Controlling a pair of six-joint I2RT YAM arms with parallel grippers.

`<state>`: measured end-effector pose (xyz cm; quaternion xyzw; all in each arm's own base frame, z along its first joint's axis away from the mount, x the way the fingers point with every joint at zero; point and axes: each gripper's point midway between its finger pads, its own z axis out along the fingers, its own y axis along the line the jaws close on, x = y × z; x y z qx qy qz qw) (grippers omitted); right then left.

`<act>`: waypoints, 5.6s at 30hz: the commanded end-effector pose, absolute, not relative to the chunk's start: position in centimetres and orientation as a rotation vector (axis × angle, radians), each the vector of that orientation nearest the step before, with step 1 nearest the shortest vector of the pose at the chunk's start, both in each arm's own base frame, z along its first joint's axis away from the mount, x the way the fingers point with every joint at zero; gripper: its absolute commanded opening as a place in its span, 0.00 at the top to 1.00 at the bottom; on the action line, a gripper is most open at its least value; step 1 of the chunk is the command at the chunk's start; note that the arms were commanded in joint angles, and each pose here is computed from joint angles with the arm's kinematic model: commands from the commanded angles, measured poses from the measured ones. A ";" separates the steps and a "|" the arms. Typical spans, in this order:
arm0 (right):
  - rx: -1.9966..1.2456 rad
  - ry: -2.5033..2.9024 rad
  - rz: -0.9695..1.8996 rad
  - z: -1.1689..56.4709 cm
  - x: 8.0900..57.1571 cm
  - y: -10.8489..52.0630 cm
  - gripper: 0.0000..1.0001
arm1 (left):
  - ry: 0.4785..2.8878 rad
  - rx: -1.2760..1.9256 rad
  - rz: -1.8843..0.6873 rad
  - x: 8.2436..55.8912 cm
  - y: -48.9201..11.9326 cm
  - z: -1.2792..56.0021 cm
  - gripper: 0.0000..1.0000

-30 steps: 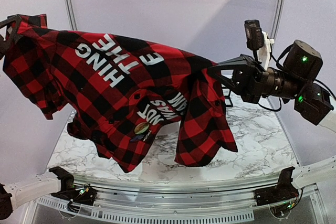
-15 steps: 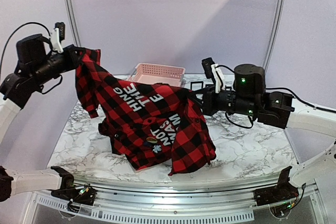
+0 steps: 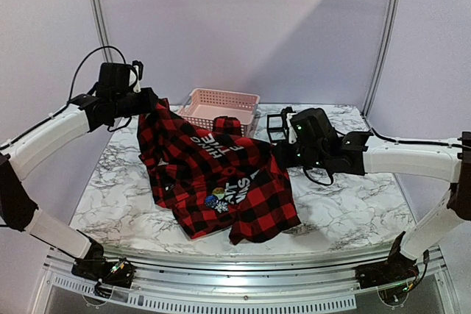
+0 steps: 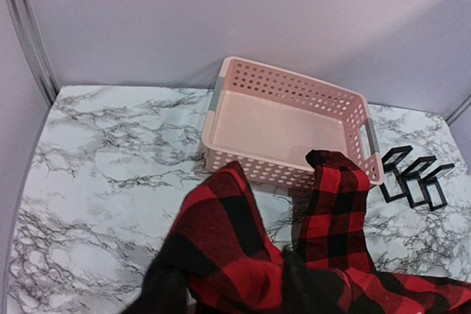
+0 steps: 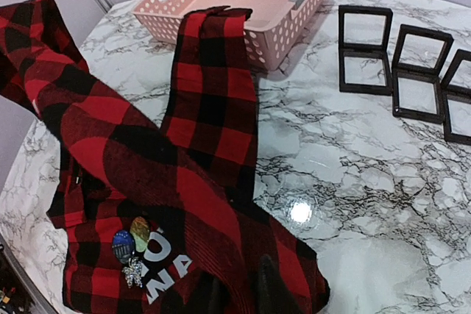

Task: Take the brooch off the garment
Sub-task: Flatten out the crumpled clothing at the center of the board, then smooth out the flattened clothing at the center of the board.

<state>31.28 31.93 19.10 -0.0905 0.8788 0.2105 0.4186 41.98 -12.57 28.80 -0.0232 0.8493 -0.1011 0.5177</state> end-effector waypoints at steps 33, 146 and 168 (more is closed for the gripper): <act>-0.110 2.512 0.972 10.3 20.1 28.0 0.14 | 2.615 -0.081 -0.645 19.3 -18.2 9.6 0.00; -0.404 2.506 1.016 7.5 18.3 34.0 0.37 | 2.626 -0.135 -0.688 16.9 -17.3 11.2 1.00; -0.216 2.556 0.505 7.6 22.3 29.0 1.00 | 2.666 -0.121 -0.657 16.6 -16.6 11.9 1.00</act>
